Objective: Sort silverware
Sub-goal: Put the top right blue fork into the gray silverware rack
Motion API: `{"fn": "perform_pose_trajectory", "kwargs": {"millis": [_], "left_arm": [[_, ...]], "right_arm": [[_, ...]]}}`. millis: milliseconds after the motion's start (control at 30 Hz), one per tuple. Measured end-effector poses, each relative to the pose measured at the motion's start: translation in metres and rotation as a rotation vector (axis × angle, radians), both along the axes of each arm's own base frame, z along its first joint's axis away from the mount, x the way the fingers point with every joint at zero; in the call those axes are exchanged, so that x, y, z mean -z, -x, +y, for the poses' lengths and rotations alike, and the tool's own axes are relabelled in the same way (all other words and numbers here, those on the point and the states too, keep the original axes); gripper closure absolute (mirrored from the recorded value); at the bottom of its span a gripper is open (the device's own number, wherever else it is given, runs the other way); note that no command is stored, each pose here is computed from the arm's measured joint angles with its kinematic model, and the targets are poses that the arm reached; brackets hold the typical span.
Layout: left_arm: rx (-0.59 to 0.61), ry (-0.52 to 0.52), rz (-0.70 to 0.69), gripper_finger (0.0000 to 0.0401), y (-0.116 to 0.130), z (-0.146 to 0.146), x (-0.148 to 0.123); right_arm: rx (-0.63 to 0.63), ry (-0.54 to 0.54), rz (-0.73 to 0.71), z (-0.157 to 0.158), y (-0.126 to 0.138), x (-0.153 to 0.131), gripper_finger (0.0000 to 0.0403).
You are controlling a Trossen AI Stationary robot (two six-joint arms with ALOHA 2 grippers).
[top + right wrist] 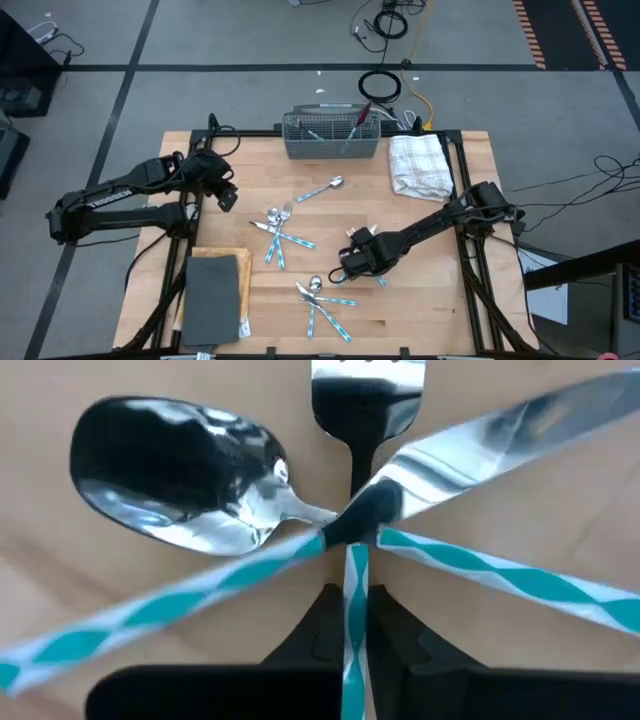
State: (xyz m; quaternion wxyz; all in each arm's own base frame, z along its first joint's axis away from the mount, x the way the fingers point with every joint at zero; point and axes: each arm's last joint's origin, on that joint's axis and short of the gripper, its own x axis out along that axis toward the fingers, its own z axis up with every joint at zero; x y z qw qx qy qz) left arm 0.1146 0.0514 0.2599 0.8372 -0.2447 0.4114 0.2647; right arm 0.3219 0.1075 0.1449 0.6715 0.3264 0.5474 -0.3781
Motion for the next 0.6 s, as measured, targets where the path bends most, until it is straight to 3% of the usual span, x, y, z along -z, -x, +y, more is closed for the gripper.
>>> {"fn": "perform_pose_trajectory", "kwargs": {"millis": [600], "left_arm": [[-0.003,-0.007,0.003,0.0331,0.0,0.0,0.0]], "right_arm": [[0.006,0.276,-0.095,-0.003,-0.01,-0.024,0.0402]]}}
